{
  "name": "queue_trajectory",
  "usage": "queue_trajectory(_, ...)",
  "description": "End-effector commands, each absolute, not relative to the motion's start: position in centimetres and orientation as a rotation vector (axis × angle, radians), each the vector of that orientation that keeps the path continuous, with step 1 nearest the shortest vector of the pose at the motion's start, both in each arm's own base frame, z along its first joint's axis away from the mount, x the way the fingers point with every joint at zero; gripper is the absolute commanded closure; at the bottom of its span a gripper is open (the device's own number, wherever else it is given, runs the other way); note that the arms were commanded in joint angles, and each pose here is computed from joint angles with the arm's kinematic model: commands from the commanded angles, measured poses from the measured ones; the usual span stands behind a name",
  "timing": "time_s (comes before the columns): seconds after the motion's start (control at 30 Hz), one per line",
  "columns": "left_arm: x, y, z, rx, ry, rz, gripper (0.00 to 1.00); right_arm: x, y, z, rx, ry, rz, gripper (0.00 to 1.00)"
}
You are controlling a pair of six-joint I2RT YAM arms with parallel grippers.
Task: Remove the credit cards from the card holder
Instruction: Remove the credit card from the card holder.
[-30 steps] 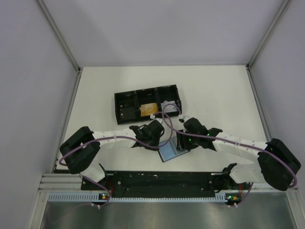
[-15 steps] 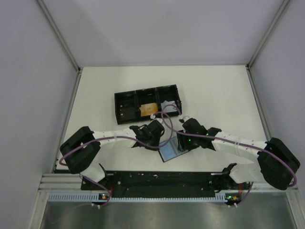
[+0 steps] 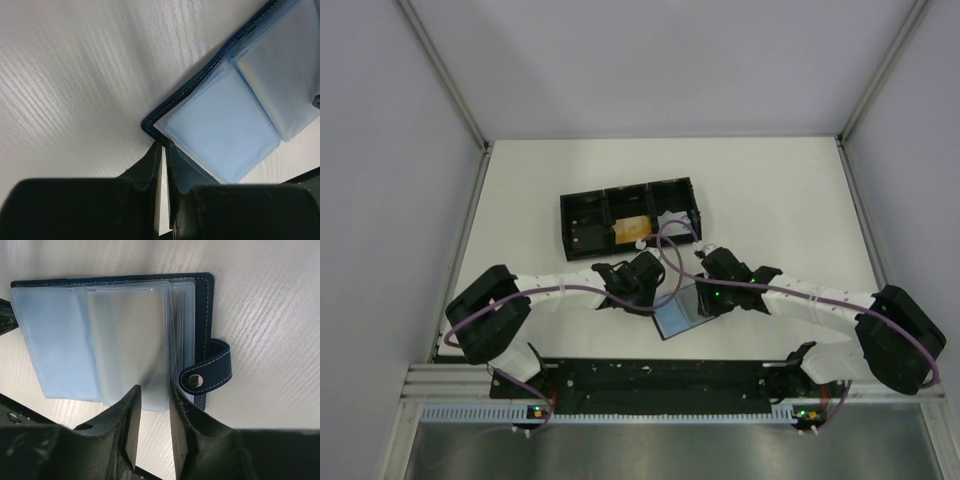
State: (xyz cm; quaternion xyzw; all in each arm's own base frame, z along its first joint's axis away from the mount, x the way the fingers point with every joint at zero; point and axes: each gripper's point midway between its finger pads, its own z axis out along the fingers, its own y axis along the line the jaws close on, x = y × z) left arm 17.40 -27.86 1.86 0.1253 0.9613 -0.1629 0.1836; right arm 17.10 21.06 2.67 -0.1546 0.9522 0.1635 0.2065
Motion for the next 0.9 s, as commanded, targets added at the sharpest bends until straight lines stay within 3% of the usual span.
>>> queue_trajectory(0.0,17.2,-28.1,1.5,0.348,2.722,-0.461,0.9,17.5,23.7,4.8,-0.456,2.577,0.613,0.73)
queue_trajectory(0.33,17.3,-28.2,1.6,0.347,2.719,-0.463,0.9,17.1,26.4,8.0,-0.489,2.489,0.828,0.8)
queue_trajectory(0.63,17.3,-28.1,1.7,0.339,2.713,-0.47,0.9,15.8,28.9,10.9,-0.531,2.388,1.079,0.79)
queue_trajectory(0.87,17.5,-27.7,2.7,0.296,2.682,-0.477,0.86,15.4,29.4,10.6,-0.566,2.383,1.117,0.61)
